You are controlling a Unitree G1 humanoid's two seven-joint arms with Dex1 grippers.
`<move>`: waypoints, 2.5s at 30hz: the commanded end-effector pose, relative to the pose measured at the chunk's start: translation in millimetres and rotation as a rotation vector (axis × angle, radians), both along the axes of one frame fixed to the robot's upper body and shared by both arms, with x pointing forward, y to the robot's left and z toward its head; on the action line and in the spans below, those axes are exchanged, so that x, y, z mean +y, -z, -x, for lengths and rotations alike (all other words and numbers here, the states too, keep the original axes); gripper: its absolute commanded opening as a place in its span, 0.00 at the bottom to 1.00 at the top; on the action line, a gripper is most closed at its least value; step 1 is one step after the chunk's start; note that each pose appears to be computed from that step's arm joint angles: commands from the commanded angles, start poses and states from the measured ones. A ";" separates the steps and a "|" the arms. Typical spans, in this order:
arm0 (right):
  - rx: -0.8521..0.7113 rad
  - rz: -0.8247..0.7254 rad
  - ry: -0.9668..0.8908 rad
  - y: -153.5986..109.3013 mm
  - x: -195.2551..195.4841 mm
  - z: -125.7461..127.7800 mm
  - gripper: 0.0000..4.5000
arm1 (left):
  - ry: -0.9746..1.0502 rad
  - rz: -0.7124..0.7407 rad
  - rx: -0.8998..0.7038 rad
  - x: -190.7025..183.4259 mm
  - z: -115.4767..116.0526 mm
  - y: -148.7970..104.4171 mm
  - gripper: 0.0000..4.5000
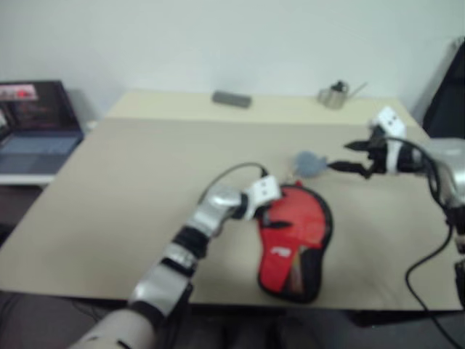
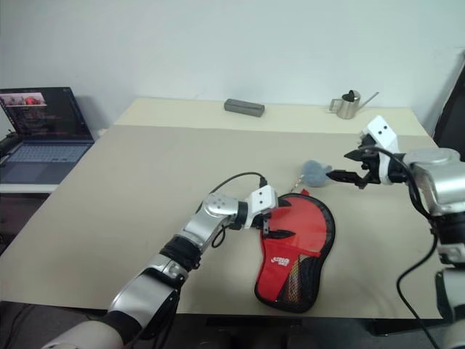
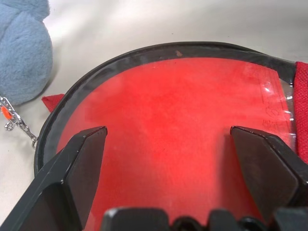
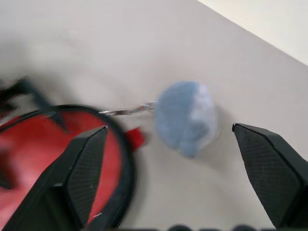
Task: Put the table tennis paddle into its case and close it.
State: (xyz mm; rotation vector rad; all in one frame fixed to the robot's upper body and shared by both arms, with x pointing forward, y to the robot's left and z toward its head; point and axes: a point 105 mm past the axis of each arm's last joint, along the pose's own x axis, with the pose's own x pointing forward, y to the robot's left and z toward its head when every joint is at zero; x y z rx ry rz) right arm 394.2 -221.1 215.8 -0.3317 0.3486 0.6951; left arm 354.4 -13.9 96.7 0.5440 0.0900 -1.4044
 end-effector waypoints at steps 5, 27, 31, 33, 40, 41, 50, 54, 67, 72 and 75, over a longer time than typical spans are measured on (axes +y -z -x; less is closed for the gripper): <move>0.057 -0.107 0.057 -0.6 12.6 -30.0 1.00 | -0.007 -0.058 0.043 2.7 6.9 21.1 0.99; 0.100 -0.079 0.219 43.7 27.3 -60.6 0.96 | -0.016 -0.054 0.045 3.2 11.8 23.2 1.00; 0.091 -0.068 0.227 45.8 29.0 -62.1 0.71 | -0.021 -0.055 0.048 4.4 12.4 24.4 1.00; 0.091 -0.064 0.224 47.8 30.7 -62.3 0.58 | -0.023 -0.055 0.050 4.6 12.6 25.1 1.00; 0.109 -0.042 0.214 58.7 32.0 -59.9 0.14 | -0.029 -0.053 0.057 3.8 13.9 27.9 1.00; 0.112 -0.036 0.211 59.6 31.5 -59.3 0.09 | -0.030 -0.053 0.058 3.8 14.0 28.6 1.00; 0.120 -0.011 0.189 55.4 20.9 -54.5 0.01 | -0.047 -0.059 0.075 8.4 15.8 35.9 1.00; 0.123 -0.002 0.170 50.5 11.2 -49.2 0.01 | -0.065 -0.056 0.082 11.6 15.4 37.5 1.00; 0.110 0.021 0.188 32.5 -27.9 -22.2 0.01 | -0.085 -0.062 0.093 16.1 15.3 42.7 1.00; 0.104 0.030 0.184 24.5 -34.0 -8.7 0.01 | -0.085 -0.063 0.094 15.7 15.3 44.0 1.00; 0.111 0.050 0.166 21.4 -39.0 6.4 0.01 | -0.086 -0.064 0.094 15.5 15.1 44.4 1.00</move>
